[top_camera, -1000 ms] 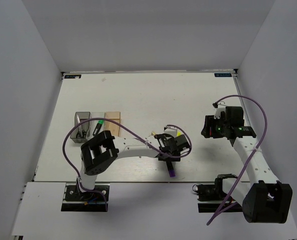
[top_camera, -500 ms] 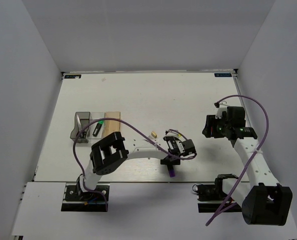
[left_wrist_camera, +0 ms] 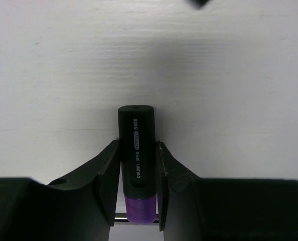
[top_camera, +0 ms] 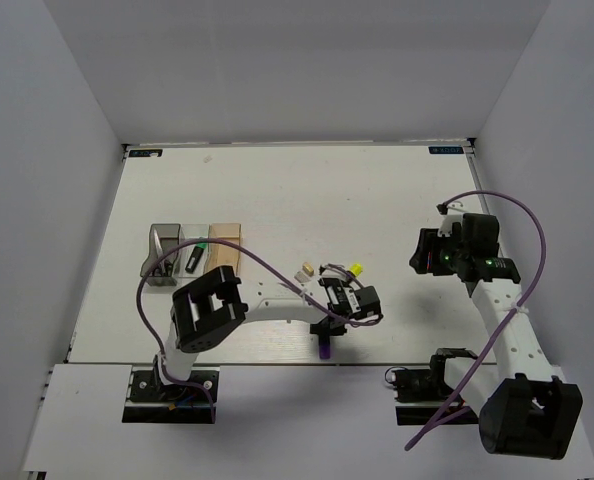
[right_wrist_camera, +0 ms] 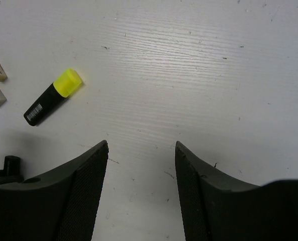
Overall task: Sort the stationery into containers
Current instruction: Grab a piece of stationery with the left arm, then place the stationery into the container
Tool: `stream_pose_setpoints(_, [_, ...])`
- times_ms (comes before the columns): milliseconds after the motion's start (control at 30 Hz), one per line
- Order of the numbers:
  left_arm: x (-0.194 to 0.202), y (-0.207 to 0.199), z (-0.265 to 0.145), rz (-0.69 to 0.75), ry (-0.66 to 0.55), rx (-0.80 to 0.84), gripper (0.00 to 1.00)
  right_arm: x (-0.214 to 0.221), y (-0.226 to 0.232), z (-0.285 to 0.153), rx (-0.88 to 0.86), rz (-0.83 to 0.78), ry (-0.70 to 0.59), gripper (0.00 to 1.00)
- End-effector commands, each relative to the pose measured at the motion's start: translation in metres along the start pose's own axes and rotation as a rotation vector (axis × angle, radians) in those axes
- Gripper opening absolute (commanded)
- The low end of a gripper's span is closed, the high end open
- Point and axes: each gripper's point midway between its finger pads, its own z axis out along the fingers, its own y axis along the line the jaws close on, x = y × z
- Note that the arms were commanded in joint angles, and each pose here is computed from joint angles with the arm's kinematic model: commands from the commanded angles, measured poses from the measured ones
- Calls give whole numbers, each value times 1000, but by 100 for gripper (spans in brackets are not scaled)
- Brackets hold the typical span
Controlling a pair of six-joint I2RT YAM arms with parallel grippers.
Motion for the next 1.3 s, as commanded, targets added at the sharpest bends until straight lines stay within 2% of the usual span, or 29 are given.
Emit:
stream_pose_setpoints(0, [26, 58, 21, 42, 38, -190, 5, -5, 2, -3, -14, 11, -26, 59])
stream_pose_setpoints(67, [12, 59, 11, 45, -5, -162, 0, -5, 2, -3, -22, 12, -29, 59])
stream_pose_setpoints(133, [3, 63, 2, 87, -27, -157, 0, -5, 3, -3, -25, 13, -29, 59])
stream_pose_setpoints(267, [-47, 74, -45, 115, -197, -109, 0, -4, 4, -4, -33, 19, -25, 59])
stream_pose_setpoints(400, [-85, 110, -74, 109, -295, -131, 0, -4, 5, -3, -46, 13, -27, 59])
stream_pose_setpoints(533, [-115, 166, -85, 1, -336, -177, 0, -2, 10, -4, -76, -8, -21, 58])
stream_pose_setpoints(567, [-118, 179, -87, -19, -345, -181, 0, -1, 10, -3, -86, -28, -18, 54])
stream_pose_setpoints(600, [-130, 203, -82, -60, -335, -225, 0, 1, 18, -4, -130, -49, -16, 30])
stream_pose_setpoints(633, [-136, 211, -82, -69, -350, -218, 0, 1, 21, -5, -150, -59, -17, 11])
stream_pose_setpoints(667, [-140, 221, -82, -91, -351, -220, 0, 4, 27, -6, -190, -85, -13, 0])
stream_pose_setpoints(700, [-153, 246, -77, -120, -341, -254, 0, 5, 33, -9, -232, -112, -16, 0])
stream_pose_setpoints(767, [-158, 261, -73, -108, -317, -264, 0, 10, 43, -11, -292, -145, -16, 0])
stream_pose_setpoints(800, [-168, 280, -66, -172, -308, -273, 0, 9, 44, -13, -297, -156, -28, 0])
stream_pose_setpoints(833, [-174, 284, -63, -145, -312, -272, 0, 8, 46, -13, -309, -165, -37, 0])
stream_pose_setpoints(967, [-194, 321, -53, -246, -294, -311, 0, 11, 45, -11, -311, -162, -20, 0])
stream_pose_setpoints(1000, [-197, 324, -50, -253, -284, -314, 0, 12, 45, -10, -311, -163, -14, 2])
stream_pose_setpoints(1133, [-209, 348, -39, -269, -246, -364, 0, 14, 45, -8, -321, -160, 2, 23])
stream_pose_setpoints(1167, [-212, 347, -32, -251, -224, -371, 0, 13, 45, -7, -325, -162, 1, 36])
stream_pose_setpoints(1267, [-217, 352, -20, -222, -197, -390, 13, 16, 48, -8, -348, -166, 15, 60])
